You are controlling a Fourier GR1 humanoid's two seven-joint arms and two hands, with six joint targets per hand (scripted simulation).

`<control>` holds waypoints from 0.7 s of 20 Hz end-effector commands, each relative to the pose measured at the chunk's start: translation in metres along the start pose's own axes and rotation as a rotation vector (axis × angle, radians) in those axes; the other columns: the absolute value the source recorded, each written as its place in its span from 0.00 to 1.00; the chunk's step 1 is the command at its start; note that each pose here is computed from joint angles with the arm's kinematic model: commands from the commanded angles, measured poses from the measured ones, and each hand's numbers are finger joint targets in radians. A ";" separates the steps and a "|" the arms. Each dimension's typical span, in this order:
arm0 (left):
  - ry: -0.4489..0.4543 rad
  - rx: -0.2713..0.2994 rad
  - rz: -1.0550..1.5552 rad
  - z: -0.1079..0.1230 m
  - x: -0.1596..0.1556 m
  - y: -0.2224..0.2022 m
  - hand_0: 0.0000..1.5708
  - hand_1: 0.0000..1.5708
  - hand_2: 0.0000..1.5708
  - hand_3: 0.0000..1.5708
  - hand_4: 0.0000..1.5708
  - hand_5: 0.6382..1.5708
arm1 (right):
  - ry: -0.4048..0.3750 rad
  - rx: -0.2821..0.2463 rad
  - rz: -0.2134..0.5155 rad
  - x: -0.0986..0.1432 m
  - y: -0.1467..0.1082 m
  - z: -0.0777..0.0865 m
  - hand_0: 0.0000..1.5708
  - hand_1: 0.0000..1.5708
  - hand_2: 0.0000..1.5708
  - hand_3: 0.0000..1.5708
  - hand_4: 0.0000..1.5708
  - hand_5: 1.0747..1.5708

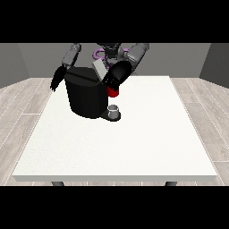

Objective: Insert the coffee pod into the coffee machine and close the lid

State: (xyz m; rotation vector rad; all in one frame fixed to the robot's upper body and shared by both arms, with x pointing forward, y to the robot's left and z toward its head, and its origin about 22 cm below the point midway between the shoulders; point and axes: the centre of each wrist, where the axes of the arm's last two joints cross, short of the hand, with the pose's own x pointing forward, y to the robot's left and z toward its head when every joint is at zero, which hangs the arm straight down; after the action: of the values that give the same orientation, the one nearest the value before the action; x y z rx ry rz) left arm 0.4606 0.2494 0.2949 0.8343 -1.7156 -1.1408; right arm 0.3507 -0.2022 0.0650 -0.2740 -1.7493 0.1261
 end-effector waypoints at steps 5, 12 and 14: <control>-0.076 0.045 -0.080 0.001 0.002 0.007 0.73 0.73 0.71 0.54 0.00 1.00 | -0.015 -0.023 0.016 0.007 0.006 -0.005 0.00 0.00 0.00 0.00 0.10 1.00; -0.042 0.115 -0.170 0.007 -0.002 0.031 0.32 0.32 0.49 0.38 0.00 1.00 | -0.038 -0.009 0.030 0.009 0.006 -0.005 0.00 0.00 0.00 0.00 0.09 1.00; -0.004 0.102 -0.175 0.012 -0.014 0.031 0.00 0.00 0.43 0.34 0.00 1.00 | -0.043 0.000 0.019 0.010 -0.008 -0.007 0.00 0.00 0.00 0.00 0.10 1.00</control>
State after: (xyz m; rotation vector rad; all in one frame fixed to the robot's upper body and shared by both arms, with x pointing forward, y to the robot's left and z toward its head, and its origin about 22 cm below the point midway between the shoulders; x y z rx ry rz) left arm 0.4536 0.2612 0.3168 0.9939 -1.7794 -1.2197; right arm 0.3566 -0.2053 0.0782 -0.3006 -1.7778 0.1356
